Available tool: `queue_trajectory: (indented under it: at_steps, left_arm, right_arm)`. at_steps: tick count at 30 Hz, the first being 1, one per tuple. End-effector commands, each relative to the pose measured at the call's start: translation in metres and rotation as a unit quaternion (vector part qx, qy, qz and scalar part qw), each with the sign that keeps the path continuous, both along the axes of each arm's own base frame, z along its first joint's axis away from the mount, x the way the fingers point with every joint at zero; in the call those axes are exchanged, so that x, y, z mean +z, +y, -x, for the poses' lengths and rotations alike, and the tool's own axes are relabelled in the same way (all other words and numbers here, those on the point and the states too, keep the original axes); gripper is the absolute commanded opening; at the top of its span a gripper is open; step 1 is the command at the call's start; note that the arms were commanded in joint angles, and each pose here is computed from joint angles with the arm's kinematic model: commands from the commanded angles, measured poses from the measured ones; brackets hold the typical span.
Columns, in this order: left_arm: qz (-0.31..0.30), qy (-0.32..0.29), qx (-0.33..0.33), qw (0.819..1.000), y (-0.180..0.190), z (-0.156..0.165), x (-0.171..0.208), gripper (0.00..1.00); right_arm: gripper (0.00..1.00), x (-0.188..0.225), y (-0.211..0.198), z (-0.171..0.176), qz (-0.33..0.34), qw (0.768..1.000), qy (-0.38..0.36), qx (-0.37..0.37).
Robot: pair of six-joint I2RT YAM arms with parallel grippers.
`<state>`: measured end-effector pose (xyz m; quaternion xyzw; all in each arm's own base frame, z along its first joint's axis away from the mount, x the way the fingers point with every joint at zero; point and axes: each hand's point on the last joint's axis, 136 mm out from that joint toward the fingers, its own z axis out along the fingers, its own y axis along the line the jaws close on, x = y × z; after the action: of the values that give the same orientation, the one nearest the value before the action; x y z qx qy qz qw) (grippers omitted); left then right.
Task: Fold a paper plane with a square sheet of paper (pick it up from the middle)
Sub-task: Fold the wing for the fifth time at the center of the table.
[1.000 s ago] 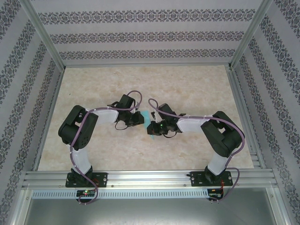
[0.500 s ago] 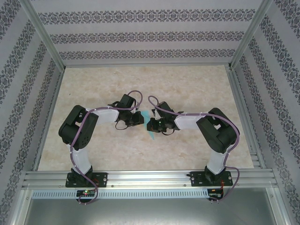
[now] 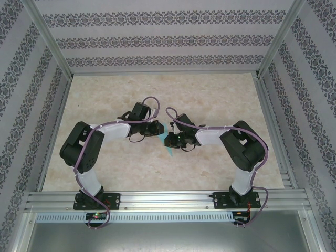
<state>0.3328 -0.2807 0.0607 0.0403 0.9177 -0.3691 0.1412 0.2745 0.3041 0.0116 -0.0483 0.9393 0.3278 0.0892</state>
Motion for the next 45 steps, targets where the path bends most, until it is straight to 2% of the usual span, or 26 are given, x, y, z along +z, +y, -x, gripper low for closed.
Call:
queue_trajectory:
  at_steps: [1,14,27,36,45]
  left_arm:
    - [-0.015,-0.009,-0.013,1.0,-0.003,-0.004,-0.007,0.19]
    - [-0.044,0.001,0.005,0.999,0.001,-0.015,-0.032,0.17]
    - [-0.107,0.003,0.002,0.994,0.02,-0.021,-0.057,0.17]
    - [-0.101,0.005,0.035,0.994,0.044,-0.045,-0.053,0.16]
    - [-0.102,0.008,0.07,0.992,0.068,-0.072,-0.059,0.14]
  right_arm:
    - [0.1,-0.038,-0.026,0.013,0.067,0.997,0.039,-0.014]
    - [0.1,-0.04,-0.027,0.014,0.072,0.996,0.046,-0.006]
    - [0.1,-0.062,-0.058,0.042,0.136,0.988,0.072,0.009]
    - [0.1,-0.082,-0.081,0.064,0.173,0.98,0.1,0.013]
    - [0.1,-0.082,-0.083,0.064,0.175,0.98,0.098,0.01]
